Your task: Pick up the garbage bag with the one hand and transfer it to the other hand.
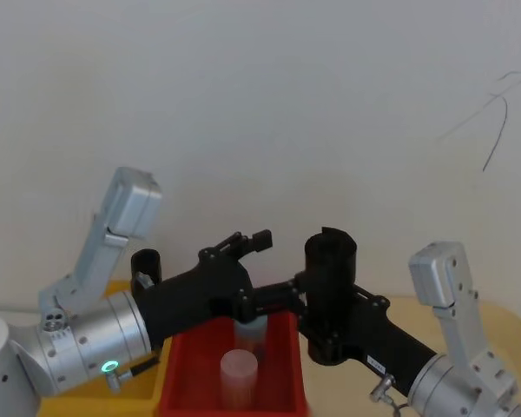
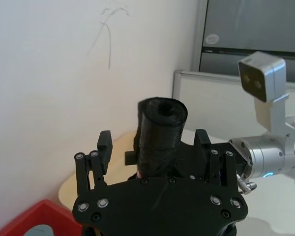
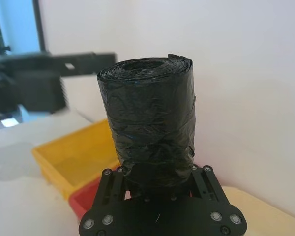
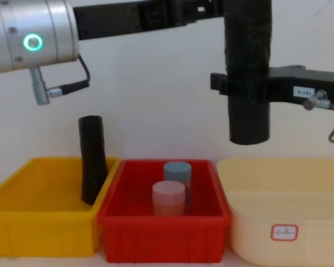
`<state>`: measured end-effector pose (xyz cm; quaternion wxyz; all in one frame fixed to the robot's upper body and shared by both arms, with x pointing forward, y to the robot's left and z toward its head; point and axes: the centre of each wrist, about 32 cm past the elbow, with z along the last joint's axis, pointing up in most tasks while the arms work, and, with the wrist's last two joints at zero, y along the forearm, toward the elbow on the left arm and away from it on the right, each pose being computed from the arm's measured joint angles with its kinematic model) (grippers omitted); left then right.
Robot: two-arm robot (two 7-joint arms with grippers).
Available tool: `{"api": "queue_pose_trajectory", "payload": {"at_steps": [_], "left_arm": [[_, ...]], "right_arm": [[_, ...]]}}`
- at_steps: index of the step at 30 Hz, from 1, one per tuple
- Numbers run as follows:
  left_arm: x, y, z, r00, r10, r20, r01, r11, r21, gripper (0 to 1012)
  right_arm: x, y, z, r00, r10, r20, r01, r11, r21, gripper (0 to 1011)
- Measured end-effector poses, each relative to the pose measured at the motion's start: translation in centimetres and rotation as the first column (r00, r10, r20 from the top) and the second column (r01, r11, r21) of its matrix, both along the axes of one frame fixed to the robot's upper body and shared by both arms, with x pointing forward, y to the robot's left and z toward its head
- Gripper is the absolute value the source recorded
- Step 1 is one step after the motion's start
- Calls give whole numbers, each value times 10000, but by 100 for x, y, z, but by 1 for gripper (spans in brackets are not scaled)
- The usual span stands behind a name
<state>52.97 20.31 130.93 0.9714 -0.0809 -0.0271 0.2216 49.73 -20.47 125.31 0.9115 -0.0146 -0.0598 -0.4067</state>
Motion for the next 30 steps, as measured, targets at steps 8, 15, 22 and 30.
{"api": "queue_pose_trajectory", "payload": {"at_steps": [8,15,22,30], "left_arm": [[20,134,33,9994,344,16,-343,9990,-292,1002],[35,252,45,9953,960,104,-955,9944,-452,1002],[49,344,37,9833,1812,181,-1803,9827,-416,1002],[69,395,-8,9543,2982,195,-2980,9545,-116,1002]], "right_arm": [[42,-103,-32,9981,-606,-134,603,9979,-238,529],[69,-240,-94,9912,-1263,-392,1243,9910,-500,528],[93,-342,-158,9796,-1918,-594,1878,9800,-661,529],[152,-426,-219,9572,-2810,-691,2755,9580,-796,528]]}}
